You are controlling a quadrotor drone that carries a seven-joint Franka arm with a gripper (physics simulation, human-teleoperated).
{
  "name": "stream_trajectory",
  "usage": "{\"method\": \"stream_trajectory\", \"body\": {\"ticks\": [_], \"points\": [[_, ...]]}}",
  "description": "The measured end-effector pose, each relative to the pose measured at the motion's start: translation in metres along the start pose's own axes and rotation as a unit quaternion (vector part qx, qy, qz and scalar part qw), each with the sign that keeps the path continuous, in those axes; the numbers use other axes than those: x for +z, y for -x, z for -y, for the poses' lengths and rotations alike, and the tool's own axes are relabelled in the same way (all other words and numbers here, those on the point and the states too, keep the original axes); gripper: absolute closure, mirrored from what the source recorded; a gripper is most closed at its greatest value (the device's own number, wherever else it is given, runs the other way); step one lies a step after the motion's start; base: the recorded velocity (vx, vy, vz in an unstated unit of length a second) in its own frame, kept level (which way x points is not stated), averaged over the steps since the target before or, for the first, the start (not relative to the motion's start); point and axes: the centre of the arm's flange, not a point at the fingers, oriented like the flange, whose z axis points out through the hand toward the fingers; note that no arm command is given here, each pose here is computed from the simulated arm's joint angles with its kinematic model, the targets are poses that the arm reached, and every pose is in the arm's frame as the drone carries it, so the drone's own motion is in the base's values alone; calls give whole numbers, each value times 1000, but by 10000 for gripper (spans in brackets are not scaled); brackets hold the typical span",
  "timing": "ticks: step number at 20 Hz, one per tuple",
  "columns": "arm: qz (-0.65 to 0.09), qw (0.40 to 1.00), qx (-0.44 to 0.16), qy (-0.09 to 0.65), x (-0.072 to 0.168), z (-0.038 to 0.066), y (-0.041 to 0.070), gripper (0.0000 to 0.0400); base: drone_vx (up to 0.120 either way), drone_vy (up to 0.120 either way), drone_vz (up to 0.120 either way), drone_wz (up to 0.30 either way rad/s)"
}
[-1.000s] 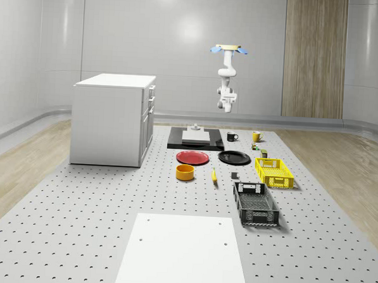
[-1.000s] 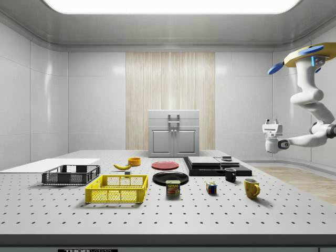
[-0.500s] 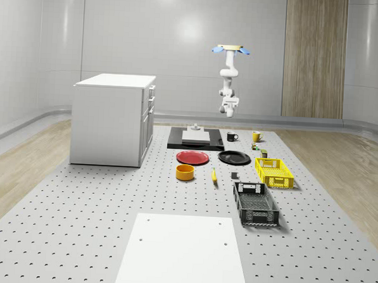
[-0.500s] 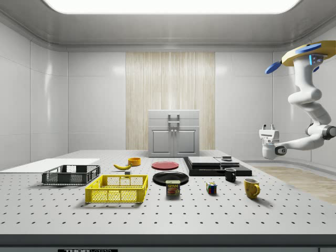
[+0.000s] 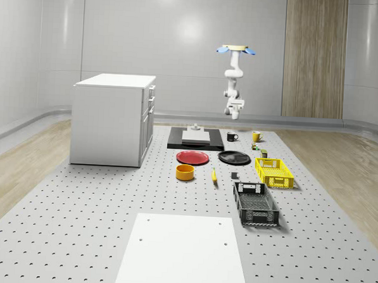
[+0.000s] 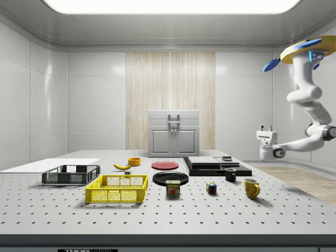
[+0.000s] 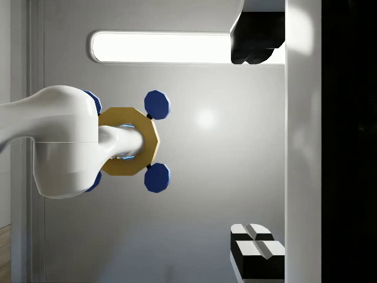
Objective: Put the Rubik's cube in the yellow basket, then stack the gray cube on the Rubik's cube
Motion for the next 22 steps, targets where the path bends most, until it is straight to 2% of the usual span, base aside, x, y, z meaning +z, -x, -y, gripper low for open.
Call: {"method": "stream_trajectory", "body": {"ticks": [22], "points": [[-10, 1000, 0, -2, -1, 0, 2, 0, 120, 120, 0, 0]]}}
